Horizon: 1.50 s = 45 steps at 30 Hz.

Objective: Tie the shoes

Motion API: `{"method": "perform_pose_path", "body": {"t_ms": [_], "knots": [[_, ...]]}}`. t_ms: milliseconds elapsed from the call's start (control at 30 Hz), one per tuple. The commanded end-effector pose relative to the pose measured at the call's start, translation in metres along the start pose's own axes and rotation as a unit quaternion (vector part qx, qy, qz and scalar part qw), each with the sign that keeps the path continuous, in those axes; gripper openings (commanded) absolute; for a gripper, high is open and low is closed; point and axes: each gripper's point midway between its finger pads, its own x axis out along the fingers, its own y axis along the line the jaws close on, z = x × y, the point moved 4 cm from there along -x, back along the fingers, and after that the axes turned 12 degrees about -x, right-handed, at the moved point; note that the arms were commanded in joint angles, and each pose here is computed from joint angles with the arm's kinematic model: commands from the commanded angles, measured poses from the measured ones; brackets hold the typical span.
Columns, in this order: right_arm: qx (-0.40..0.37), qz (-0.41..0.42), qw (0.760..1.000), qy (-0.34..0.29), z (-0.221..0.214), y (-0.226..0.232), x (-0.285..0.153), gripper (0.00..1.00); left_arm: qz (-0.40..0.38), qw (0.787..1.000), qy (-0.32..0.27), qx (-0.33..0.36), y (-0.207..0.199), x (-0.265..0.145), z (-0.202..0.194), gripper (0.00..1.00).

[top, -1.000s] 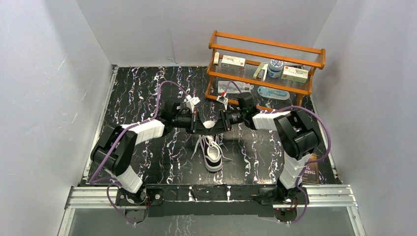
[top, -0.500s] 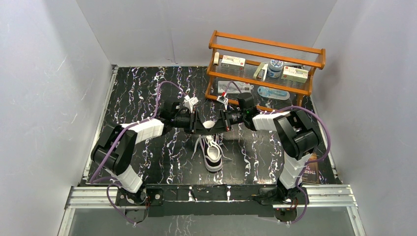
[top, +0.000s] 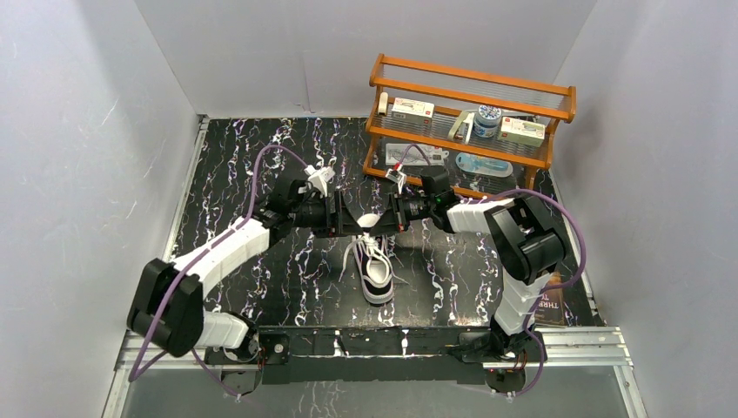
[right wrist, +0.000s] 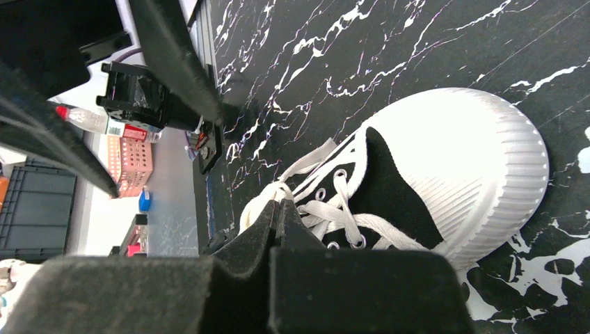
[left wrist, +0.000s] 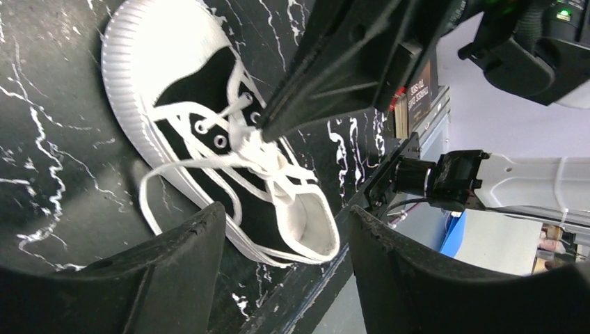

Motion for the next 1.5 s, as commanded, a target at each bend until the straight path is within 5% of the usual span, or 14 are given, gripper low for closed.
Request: {"method": "perform_pose_path", "body": {"t_ms": [0, 400, 733, 1033, 1133, 1467], "knots": [[-0.031, -0.008, 0.999, -0.017, 0.012, 0.010, -0.005, 0.00, 0.017, 0.999, -0.007, -0.049, -0.014, -0.004, -0.025, 0.60], [-0.036, -0.006, 0.999, -0.021, 0.014, 0.014, -0.006, 0.00, 0.065, 0.996, 0.010, -0.068, -0.011, 0.038, -0.043, 0.66], [-0.038, -0.005, 0.999, -0.022, 0.013, 0.015, -0.007, 0.00, 0.076, 0.995, 0.025, -0.055, -0.004, 0.053, -0.043, 0.30], [-0.035, -0.002, 0.999, -0.020, 0.011, 0.015, -0.007, 0.00, 0.071, 0.997, 0.012, -0.038, -0.008, 0.049, -0.038, 0.23], [-0.031, -0.010, 0.999, -0.023, 0.012, 0.015, -0.008, 0.00, 0.071, 0.996, 0.018, -0.041, -0.008, 0.049, -0.040, 0.01], [-0.005, -0.106, 0.994, -0.037, 0.015, 0.005, -0.022, 0.00, 0.061, 0.993, 0.064, -0.075, -0.003, 0.034, -0.068, 0.00]]}}
